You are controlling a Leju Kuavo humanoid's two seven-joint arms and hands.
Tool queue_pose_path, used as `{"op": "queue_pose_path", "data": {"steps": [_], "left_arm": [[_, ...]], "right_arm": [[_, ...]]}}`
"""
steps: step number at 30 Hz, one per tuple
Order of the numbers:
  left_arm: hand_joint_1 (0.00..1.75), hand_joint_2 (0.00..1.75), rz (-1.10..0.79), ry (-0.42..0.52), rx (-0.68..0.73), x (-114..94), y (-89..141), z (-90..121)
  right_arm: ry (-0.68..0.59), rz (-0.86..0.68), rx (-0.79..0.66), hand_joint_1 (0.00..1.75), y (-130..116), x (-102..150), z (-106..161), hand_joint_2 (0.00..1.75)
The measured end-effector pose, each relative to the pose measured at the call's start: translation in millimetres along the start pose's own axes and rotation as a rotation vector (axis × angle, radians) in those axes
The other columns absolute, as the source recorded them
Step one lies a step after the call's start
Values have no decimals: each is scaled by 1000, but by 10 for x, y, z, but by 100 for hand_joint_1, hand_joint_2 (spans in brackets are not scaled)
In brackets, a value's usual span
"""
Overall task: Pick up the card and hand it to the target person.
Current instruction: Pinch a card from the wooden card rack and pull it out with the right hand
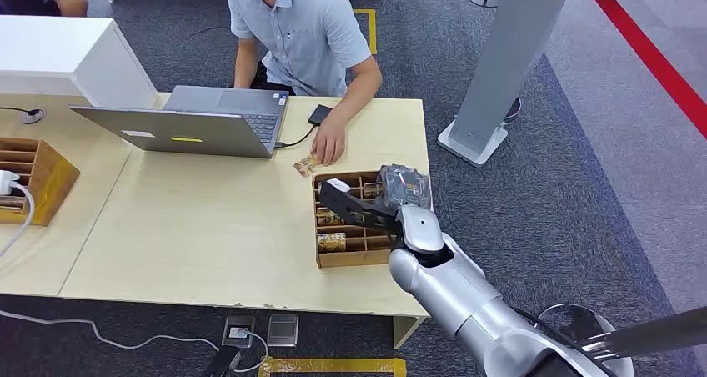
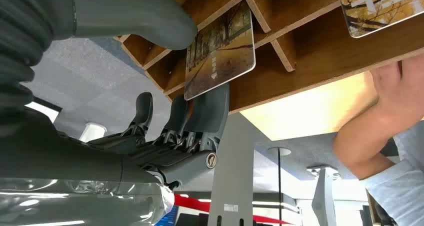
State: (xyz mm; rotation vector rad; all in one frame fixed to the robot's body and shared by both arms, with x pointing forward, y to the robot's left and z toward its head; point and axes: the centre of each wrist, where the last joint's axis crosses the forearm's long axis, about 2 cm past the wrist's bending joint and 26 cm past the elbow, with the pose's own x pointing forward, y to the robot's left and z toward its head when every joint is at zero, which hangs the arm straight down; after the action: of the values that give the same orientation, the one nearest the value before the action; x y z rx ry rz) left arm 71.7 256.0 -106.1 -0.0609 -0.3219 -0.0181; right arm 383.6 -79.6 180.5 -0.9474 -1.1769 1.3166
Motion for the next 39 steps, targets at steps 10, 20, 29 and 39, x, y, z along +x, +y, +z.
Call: {"op": "queue_pose_path", "data": {"steps": [10, 20, 29, 39], "left_arm": [[0, 175, -1, 0, 5, 0, 1, 0], [0, 175, -1, 0, 6, 0, 1, 0], [0, 175, -14, -1, 10, 0, 2, 0], [0, 175, -12, 0, 16, -3, 3, 1]], "right_arm": [[4, 2, 8, 106, 4, 1, 2, 175], [6, -2, 8, 171, 19, -1, 7, 175], [9, -8, -1, 175, 16, -10, 5, 175], [-14, -113, -45, 175, -11, -58, 49, 175]]}}
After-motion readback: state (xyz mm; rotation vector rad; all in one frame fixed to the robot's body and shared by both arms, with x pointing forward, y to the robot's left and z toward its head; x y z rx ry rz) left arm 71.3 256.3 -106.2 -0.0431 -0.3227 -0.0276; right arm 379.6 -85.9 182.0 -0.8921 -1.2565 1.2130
